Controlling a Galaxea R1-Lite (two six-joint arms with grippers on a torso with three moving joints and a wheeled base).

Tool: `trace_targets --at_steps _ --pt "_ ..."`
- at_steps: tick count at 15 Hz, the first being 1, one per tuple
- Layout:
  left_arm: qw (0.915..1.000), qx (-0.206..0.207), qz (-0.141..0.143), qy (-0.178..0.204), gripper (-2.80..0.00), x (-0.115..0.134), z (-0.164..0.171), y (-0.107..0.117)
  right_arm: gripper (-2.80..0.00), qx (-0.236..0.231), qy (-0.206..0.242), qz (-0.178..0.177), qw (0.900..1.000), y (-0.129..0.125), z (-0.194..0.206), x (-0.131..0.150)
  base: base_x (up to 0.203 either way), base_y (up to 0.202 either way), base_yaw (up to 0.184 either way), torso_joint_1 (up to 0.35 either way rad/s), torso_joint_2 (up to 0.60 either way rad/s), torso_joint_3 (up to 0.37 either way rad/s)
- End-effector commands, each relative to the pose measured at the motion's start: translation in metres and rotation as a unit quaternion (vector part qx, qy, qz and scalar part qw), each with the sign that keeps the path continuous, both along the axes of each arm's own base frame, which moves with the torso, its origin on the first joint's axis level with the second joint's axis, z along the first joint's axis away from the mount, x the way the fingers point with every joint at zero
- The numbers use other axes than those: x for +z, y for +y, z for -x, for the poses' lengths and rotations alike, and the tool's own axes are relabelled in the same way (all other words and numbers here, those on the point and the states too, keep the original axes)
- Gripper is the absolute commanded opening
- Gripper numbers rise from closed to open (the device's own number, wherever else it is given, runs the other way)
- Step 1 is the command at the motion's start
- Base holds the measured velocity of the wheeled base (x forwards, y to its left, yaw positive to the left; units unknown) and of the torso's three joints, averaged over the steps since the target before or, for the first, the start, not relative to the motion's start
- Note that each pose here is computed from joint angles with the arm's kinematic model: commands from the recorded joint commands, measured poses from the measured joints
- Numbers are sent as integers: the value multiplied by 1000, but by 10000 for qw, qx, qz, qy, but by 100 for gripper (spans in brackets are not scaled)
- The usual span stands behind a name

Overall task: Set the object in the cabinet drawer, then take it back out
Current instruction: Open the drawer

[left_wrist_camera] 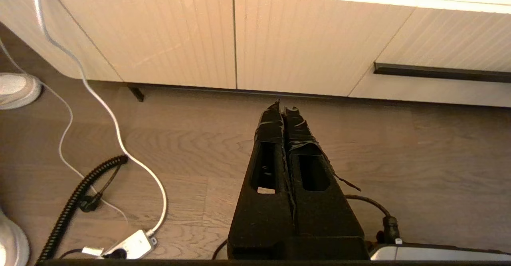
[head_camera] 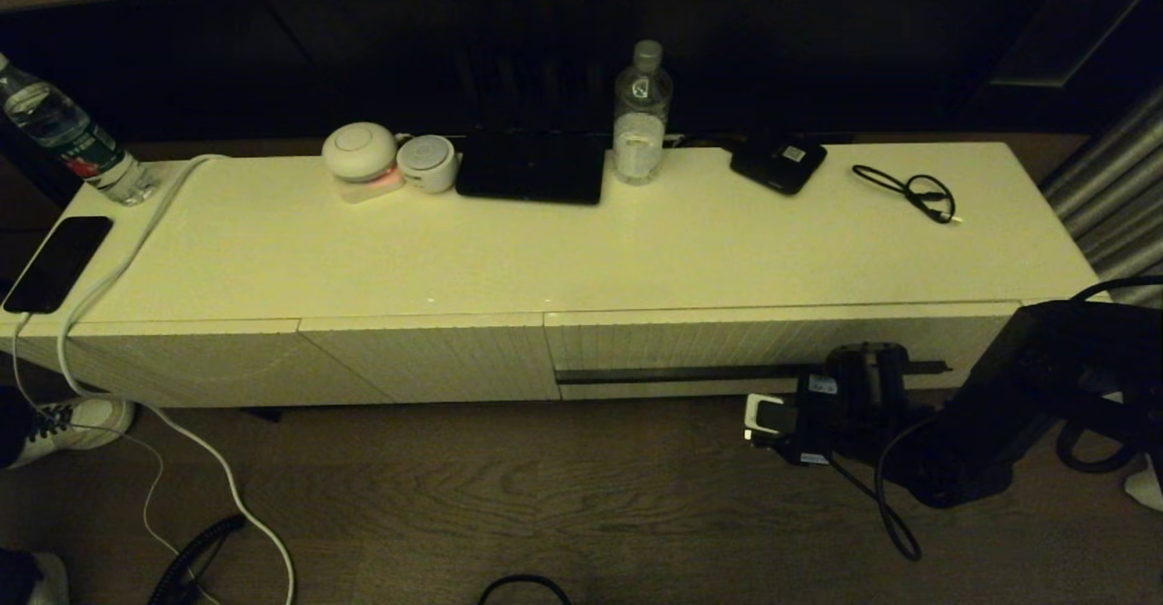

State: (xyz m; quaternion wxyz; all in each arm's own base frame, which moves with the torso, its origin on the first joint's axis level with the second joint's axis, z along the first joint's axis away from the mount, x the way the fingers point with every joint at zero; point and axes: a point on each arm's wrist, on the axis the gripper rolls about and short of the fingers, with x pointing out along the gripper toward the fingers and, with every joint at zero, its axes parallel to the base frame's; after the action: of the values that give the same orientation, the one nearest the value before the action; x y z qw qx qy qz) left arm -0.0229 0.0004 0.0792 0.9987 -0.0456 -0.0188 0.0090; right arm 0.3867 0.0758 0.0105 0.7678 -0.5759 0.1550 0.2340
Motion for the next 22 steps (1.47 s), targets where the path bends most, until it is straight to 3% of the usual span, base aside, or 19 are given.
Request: trace_targets --at_steps 1,6,11,15,22 --pt "10000 8 6 -8 -280 0 0 0 0 22 79 39 10000 -1 1 -7 0 0 0 0 0 0" --pt "10000 8 6 -8 -280 0 0 0 0 43 194 50 9998 -3 13 -6 0 0 0 0 0 0" --pt "10000 8 6 -5 -280 0 0 0 0 111 -196 -48 9997 -7 39 44 0 0 0 0 0 0" --pt "10000 8 6 -3 -280 0 0 0 0 270 -16 80 9996 -22 43 64 0 0 0 0 0 0" --pt "10000 8 6 -8 -280 0 0 0 0 520 205 319 9979 -34 38 63 0 0 0 0 0 0"
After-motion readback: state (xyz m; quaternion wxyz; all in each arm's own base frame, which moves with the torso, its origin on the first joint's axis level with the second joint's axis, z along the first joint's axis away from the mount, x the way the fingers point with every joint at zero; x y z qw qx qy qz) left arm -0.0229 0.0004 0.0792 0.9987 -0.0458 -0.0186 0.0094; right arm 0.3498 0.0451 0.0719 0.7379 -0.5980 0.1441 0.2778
